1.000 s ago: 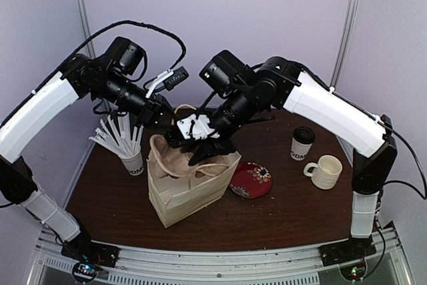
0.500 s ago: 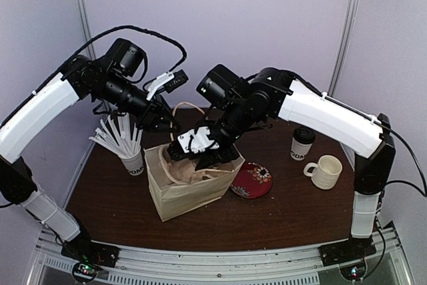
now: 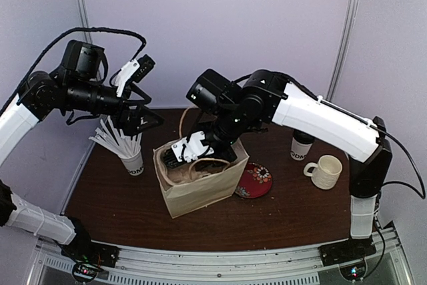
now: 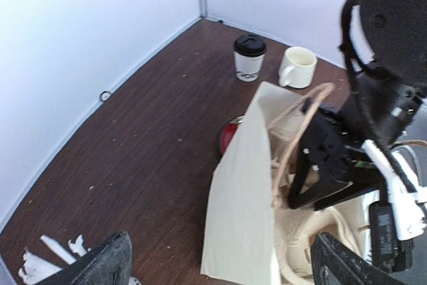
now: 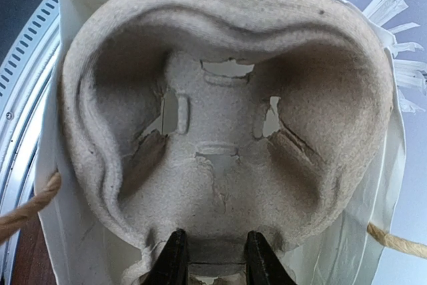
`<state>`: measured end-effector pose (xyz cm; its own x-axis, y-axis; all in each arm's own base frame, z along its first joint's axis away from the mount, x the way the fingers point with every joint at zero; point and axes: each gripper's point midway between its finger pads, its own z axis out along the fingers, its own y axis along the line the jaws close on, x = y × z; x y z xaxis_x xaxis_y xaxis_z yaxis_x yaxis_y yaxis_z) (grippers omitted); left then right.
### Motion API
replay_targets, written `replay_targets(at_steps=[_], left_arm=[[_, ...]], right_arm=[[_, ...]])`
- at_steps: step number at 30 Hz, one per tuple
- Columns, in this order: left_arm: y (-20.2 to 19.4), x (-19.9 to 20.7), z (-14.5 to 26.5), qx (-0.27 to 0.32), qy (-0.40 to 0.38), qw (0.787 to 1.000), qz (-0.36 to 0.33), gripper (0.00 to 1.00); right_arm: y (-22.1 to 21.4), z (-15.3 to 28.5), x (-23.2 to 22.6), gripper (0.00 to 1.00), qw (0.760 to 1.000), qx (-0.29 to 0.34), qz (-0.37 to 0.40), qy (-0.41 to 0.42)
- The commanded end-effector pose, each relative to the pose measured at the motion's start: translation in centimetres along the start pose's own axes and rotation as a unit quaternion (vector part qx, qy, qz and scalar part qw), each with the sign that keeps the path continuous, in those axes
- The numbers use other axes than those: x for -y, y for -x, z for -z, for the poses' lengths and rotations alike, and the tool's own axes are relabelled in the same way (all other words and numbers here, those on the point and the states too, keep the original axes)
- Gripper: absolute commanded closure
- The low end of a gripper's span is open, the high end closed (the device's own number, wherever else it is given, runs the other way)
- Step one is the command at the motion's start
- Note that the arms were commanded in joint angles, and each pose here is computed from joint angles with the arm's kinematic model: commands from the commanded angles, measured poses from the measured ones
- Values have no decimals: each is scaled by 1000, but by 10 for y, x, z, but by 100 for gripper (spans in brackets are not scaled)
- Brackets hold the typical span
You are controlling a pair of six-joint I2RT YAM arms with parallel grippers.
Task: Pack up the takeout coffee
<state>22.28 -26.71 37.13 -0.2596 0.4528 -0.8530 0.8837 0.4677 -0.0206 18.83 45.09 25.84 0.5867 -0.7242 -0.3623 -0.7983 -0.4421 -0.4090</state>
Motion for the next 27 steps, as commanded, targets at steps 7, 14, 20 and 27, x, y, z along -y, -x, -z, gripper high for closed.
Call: replay_targets(at_steps=[7,14,20,27], left_arm=[[-72,-92,-57,-117,174,975,79,4],[-110,-99,-119,-174,108,974,95,10],[-132,-82,-150,-203,29,974,93,17],[-127,-31,-153,-178,-122,971,103,24]], right_arm=[[-9,0,-20,77,998,-60,-1,29],[-8,3,-31,77,997,-56,-8,51],[-1,11,-44,77,996,-40,-9,77],[9,20,-59,76,994,-30,-1,103]])
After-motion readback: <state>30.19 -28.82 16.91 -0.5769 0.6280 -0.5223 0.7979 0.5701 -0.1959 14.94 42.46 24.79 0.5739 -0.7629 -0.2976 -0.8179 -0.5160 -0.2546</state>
